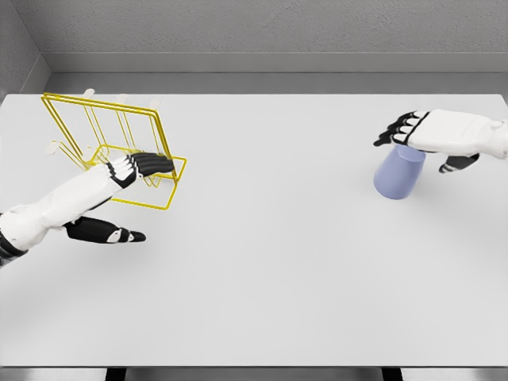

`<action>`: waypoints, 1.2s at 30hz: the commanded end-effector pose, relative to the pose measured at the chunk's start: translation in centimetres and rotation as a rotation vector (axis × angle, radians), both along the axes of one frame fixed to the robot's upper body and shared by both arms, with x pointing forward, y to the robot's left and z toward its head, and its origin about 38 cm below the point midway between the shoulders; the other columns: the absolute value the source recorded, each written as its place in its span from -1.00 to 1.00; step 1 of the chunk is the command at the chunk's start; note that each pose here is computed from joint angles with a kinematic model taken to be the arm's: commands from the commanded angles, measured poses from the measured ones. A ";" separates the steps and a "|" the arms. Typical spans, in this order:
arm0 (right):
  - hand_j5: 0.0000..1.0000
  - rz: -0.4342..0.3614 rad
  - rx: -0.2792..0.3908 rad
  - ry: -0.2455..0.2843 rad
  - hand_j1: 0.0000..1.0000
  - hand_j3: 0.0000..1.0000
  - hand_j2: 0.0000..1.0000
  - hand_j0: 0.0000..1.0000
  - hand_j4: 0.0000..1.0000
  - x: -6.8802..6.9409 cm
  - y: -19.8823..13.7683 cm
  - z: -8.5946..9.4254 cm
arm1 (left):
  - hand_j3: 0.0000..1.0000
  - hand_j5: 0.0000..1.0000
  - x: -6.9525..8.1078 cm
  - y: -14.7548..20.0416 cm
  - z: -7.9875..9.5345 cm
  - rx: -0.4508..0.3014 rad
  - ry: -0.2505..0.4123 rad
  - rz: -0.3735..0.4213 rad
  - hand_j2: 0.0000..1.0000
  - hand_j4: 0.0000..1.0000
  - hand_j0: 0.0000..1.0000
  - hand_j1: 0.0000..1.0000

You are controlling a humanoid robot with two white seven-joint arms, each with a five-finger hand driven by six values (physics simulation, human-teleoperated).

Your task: Place the cup on the cup holder with both arms

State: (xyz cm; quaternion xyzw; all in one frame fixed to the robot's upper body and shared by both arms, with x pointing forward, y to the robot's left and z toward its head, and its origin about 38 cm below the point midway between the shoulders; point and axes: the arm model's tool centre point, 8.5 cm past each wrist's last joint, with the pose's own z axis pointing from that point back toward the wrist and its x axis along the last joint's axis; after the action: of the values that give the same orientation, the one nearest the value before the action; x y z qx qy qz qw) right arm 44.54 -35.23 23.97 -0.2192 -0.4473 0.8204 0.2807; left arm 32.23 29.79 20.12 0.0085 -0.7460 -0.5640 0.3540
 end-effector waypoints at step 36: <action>0.41 -0.023 -0.075 0.033 0.41 0.41 0.41 0.41 0.41 1.3 0.4 -3.1 | 1.00 1.00 -1.9 -4.4 -4.7 -0.381 0.458 -0.090 1.00 1.00 1.00 1.00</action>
State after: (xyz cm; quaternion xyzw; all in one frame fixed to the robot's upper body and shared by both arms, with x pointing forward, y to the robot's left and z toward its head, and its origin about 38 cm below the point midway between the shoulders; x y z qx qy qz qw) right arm 45.90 -34.82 20.96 -0.2208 -0.4108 0.8359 0.2892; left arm 30.63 25.48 15.82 -0.2055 -0.7423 -0.4279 0.4729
